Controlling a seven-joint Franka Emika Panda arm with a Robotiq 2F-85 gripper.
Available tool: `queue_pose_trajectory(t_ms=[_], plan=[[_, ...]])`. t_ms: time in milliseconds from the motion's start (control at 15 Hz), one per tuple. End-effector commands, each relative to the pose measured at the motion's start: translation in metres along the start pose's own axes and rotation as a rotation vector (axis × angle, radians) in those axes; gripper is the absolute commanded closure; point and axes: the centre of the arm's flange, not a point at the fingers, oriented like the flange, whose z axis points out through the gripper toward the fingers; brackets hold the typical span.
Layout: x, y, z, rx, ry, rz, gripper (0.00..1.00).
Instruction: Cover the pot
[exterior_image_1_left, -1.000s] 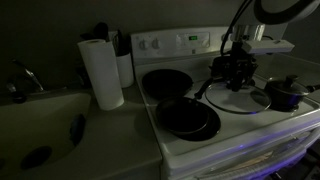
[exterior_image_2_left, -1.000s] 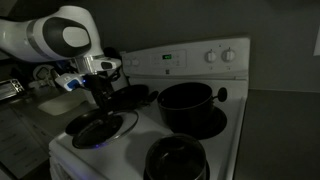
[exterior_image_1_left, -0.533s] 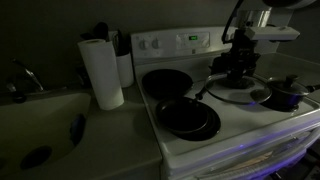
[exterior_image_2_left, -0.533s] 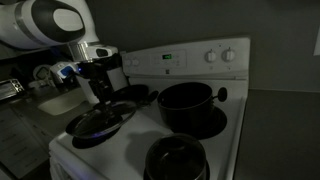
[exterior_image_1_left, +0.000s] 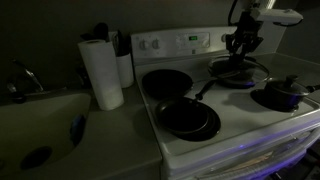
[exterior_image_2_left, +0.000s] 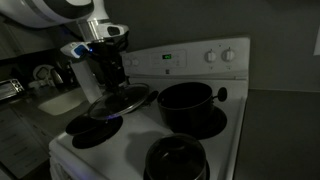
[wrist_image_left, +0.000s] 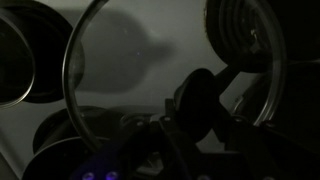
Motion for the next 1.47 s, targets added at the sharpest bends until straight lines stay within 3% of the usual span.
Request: queue_pose_trajectory(t_ms=[0, 333, 533, 733, 800, 1133, 1200, 1400], plan=[[0.033, 0.022, -0.042, 0.029, 0.02, -0.002, 0.87], [0.079, 0.064, -0.069, 0.052, 0.07, 0.001, 0.87], [0.112, 0.096, -0.07, 0.071, 0.094, 0.014, 0.87], [0.126, 0.106, -0.064, 0.078, 0.078, -0.022, 0.87], [0.108, 0.107, -0.055, 0.061, 0.086, 0.007, 0.62], [0.118, 0.105, -0.049, 0.06, 0.081, -0.007, 0.62], [0.118, 0.105, -0.05, 0.06, 0.082, -0.007, 0.87], [0.128, 0.112, -0.037, 0.037, 0.049, -0.026, 0.87]])
